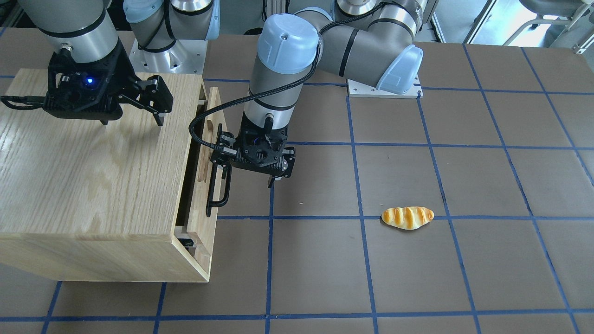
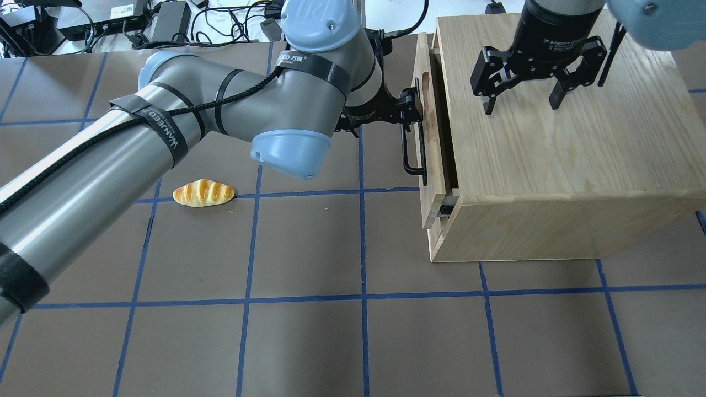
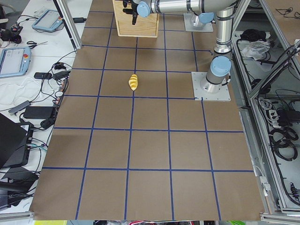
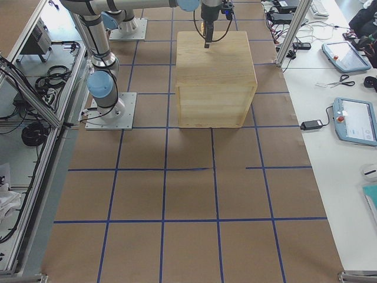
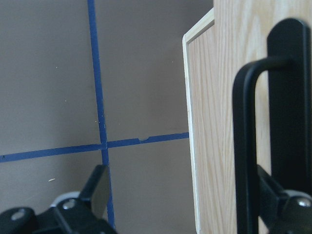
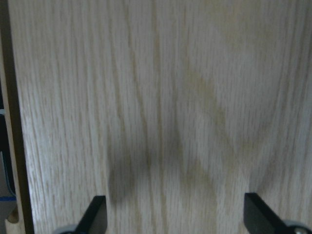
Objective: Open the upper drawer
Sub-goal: 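Pull the handle with the left gripper away from the cabinet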
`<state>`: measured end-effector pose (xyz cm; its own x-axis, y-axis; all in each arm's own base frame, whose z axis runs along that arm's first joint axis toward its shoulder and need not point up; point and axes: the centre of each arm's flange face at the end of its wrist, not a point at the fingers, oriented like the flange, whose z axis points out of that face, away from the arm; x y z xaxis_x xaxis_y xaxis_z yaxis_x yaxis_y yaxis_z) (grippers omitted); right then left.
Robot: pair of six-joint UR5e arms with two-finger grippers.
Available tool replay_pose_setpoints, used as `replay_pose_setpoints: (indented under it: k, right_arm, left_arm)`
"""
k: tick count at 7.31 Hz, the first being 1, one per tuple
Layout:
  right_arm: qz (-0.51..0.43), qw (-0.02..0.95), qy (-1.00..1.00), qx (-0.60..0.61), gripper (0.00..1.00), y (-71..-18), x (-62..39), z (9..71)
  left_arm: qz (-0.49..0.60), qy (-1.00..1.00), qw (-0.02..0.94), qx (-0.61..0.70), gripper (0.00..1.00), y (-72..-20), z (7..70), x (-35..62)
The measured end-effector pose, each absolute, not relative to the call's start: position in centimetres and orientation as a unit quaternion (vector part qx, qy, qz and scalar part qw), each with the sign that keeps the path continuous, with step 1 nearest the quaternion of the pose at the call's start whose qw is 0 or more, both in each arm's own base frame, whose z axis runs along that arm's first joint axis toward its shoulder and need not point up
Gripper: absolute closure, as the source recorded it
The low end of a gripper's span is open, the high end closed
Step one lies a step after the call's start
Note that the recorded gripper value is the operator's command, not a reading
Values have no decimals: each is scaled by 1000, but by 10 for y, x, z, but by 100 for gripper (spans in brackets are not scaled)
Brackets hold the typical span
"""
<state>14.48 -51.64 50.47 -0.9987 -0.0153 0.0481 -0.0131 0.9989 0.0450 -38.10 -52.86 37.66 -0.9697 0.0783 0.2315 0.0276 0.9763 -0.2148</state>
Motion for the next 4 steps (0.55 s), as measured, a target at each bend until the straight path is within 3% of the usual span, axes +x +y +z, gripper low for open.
replay_pose_setpoints:
  k: [4]
  right_arm:
    - [-22, 24, -999, 7, 0, -516, 145, 505]
  left_arm:
    - [112, -987, 111, -32, 0, -538, 378, -367]
